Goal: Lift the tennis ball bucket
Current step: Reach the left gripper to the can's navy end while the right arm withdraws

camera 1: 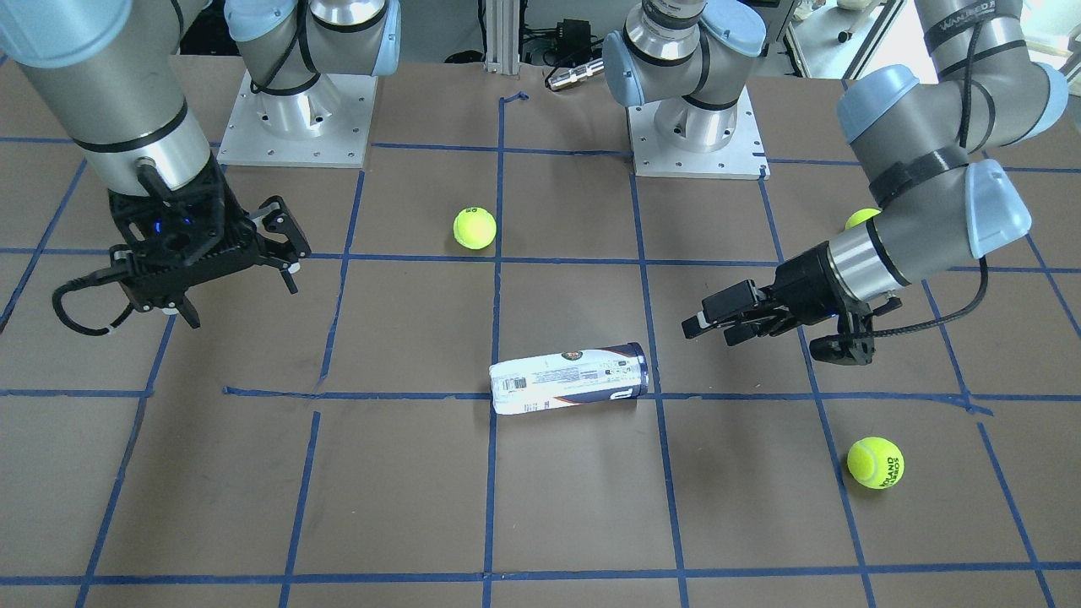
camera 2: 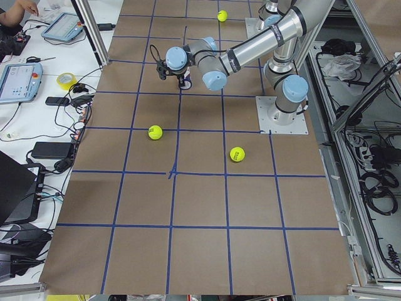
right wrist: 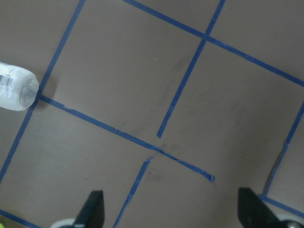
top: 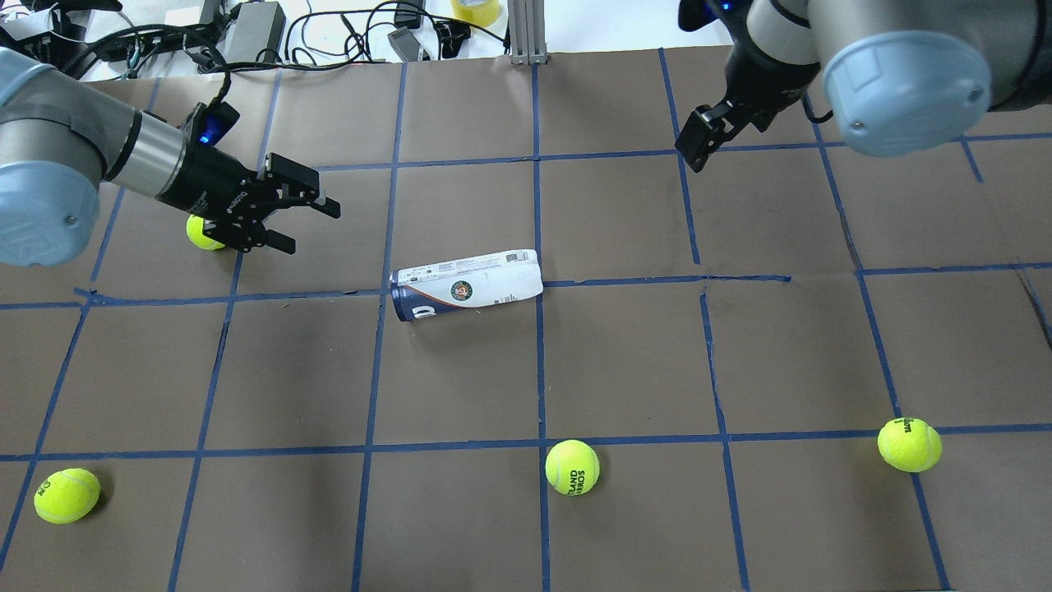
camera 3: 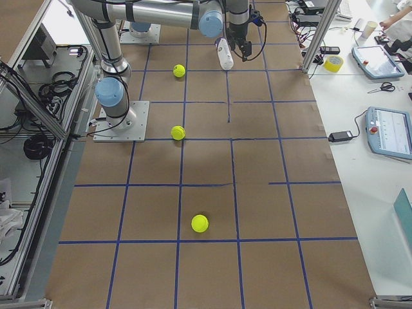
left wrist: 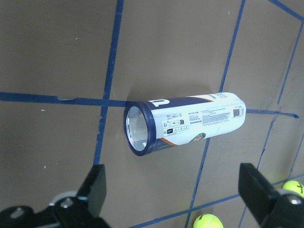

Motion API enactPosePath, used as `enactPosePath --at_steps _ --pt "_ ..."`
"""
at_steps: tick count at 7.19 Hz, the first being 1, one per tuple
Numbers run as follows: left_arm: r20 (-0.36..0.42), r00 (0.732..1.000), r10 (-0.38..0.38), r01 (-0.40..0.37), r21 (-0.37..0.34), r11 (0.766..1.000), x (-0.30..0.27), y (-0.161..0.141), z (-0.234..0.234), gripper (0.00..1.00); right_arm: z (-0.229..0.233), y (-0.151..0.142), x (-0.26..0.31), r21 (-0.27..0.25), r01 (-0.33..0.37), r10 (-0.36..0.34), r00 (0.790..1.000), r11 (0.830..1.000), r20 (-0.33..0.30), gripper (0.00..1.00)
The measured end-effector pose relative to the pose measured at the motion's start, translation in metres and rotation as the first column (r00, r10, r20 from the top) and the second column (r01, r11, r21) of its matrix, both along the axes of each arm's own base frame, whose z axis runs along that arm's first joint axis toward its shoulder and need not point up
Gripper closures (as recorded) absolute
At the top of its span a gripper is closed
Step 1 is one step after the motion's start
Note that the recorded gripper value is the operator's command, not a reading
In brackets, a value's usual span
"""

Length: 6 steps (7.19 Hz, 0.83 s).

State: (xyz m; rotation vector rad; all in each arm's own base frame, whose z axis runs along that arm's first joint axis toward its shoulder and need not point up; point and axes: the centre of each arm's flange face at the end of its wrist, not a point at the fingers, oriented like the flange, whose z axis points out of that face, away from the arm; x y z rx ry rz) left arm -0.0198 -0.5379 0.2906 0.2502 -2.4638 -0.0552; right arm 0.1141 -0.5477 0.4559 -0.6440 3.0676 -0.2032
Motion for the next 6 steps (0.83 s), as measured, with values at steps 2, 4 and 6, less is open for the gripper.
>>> enactPosePath --at_steps 2,4,6 --pt "-0.096 0.995 -0.028 0.027 -0.007 1.0 -0.008 0.004 -0.037 0.0 0.005 0.001 -0.022 0.008 0.062 -0.062 0.998 0.998 0.007 0.0" --pt "-0.201 0.979 -0.04 0.041 -0.002 0.999 -0.017 0.01 -0.071 0.0 0.012 0.004 -0.029 0.012 0.172 -0.172 0.985 0.985 0.022 0.0" --pt "-0.246 0.968 -0.043 0.044 -0.002 0.999 -0.02 0.01 -0.09 0.0 0.024 0.015 -0.027 0.029 0.316 -0.317 0.948 0.948 0.04 0.0"
